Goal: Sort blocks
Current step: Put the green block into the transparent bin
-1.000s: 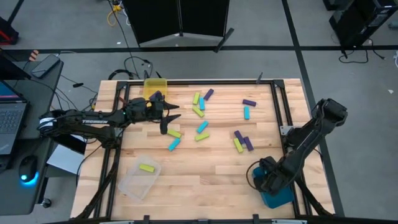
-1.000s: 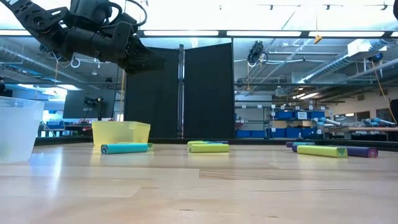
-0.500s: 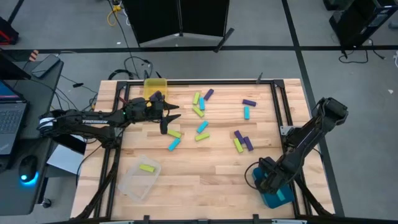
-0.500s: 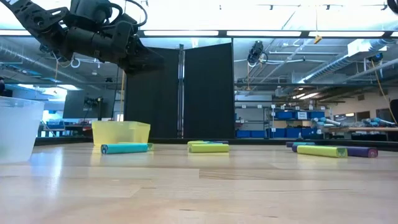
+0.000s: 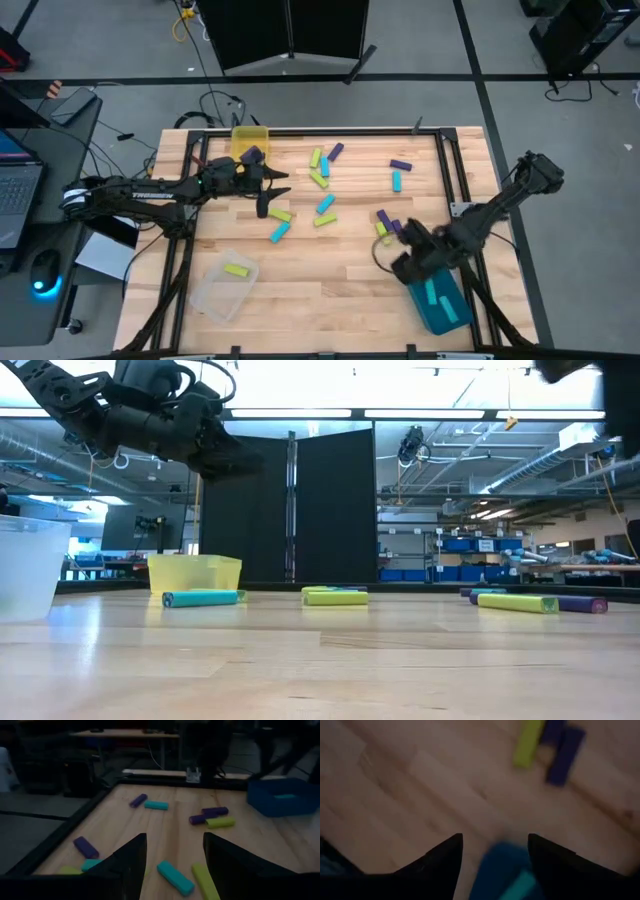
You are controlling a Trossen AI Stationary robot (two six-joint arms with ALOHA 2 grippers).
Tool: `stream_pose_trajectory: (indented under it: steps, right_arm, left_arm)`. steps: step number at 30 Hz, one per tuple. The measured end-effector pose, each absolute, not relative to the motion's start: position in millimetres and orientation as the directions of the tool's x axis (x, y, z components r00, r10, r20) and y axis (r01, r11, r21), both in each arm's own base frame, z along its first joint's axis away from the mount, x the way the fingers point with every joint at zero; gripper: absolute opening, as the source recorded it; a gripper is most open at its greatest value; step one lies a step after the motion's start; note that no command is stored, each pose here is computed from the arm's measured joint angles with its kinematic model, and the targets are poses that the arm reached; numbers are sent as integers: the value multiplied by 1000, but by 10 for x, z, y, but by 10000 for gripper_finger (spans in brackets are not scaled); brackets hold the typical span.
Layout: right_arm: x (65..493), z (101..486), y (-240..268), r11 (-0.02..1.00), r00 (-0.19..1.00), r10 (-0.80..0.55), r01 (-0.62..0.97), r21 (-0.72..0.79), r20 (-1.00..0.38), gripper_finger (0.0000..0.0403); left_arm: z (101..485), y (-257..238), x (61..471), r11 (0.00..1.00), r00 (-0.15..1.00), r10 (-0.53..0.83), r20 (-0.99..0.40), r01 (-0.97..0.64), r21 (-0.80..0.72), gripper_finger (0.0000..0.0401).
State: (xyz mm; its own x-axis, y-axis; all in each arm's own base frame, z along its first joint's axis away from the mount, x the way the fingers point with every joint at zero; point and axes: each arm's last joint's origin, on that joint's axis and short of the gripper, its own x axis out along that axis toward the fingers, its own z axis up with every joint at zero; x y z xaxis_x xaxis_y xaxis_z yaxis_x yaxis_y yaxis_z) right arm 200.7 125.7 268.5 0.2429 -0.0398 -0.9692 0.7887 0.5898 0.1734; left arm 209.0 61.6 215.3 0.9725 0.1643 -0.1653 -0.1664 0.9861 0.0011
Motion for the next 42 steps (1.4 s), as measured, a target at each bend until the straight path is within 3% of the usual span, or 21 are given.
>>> stream_pose_trajectory:
  steps: [5,15,22,32,42]
  right_arm:
    - [2322,2446,970,576,214,-100,809,119,-972,241]
    - [2705,1944,667,566,38,-152,823,-55,-988,236]
    - [2850,1716,595,588,-7,-84,807,-55,-996,232]
    - [2886,1496,587,565,-93,-71,817,-117,-993,227]
    - [2780,1355,565,551,-97,-73,826,-121,-993,210]
  left_arm:
    - [2138,613,2088,987,971,156,-180,-159,-4,202]
    - [2135,612,2087,987,971,156,-183,-159,-4,202]
    - [2120,611,2085,987,967,157,-199,-161,-7,202]
    - [2102,610,2081,987,964,156,-217,-162,-10,202]
    - [2103,610,2081,987,964,157,-216,-162,-9,202]
